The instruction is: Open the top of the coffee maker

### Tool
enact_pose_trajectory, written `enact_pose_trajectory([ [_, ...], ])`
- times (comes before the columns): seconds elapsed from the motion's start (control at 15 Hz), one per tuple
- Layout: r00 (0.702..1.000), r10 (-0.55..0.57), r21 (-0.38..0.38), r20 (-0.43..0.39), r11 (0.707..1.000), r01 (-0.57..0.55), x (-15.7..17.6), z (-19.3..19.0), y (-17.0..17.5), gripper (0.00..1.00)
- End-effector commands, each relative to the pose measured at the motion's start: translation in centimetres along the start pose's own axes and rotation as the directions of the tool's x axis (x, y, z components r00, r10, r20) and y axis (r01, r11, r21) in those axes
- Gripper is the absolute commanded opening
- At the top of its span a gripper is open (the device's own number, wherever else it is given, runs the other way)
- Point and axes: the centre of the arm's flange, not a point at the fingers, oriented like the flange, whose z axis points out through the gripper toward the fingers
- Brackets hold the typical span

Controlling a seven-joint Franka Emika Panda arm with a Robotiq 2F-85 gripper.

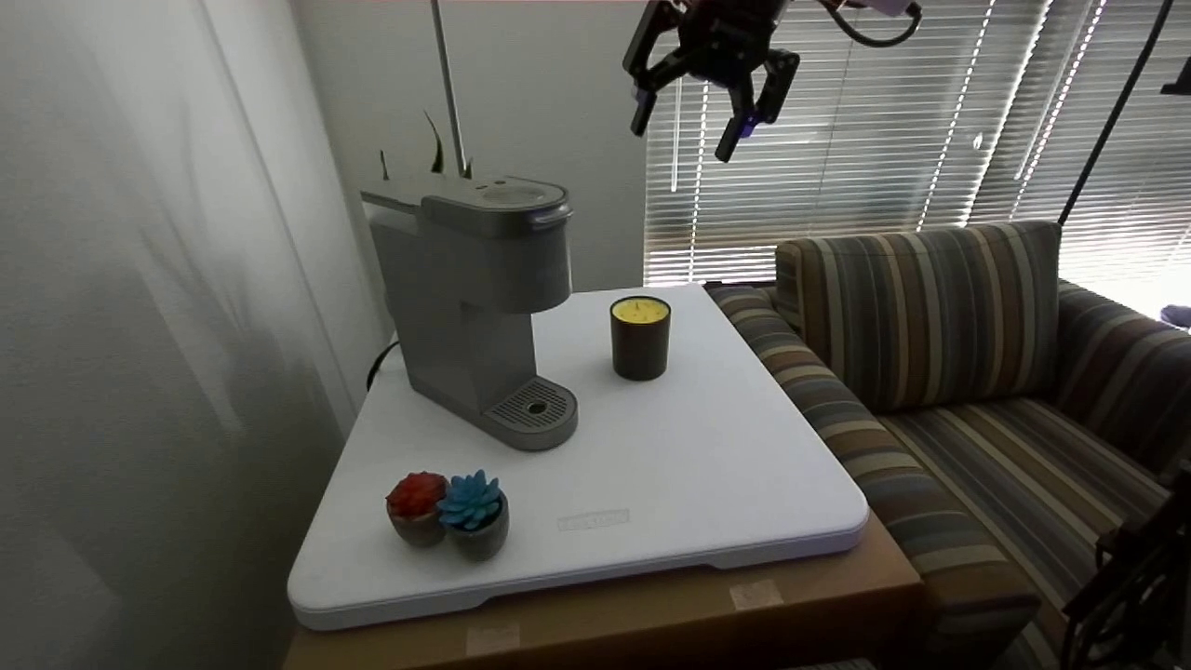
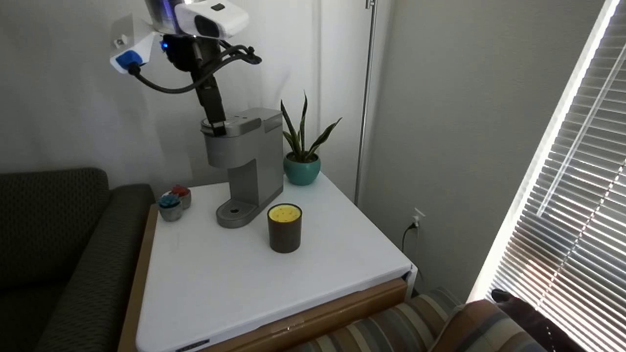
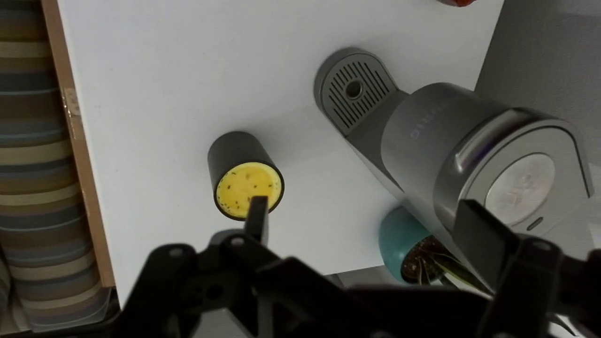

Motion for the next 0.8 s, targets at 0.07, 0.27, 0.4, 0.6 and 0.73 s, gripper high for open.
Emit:
enact_pose_trajectory([
  [0.07, 1.000, -0.001, 0.000, 0.007, 1.000, 0.001, 0.2, 0.2, -0.2, 1.00],
  [0.27, 0.999, 0.007, -0.032, 0.052, 0.999, -0.005, 0.1, 2.7, -1.6, 1.00],
  [0.4, 0.996, 0.015, -0.049, 0.090, 0.999, -0.011, -0.4, 4.9, -2.3, 1.00],
  [0.6, 0.996, 0.028, -0.042, 0.080, 0.999, -0.025, -1.3, 7.8, -3.5, 1.00],
  [0.73, 0.998, 0.034, -0.032, 0.059, 0.999, -0.033, -1.7, 9.2, -4.4, 1.00],
])
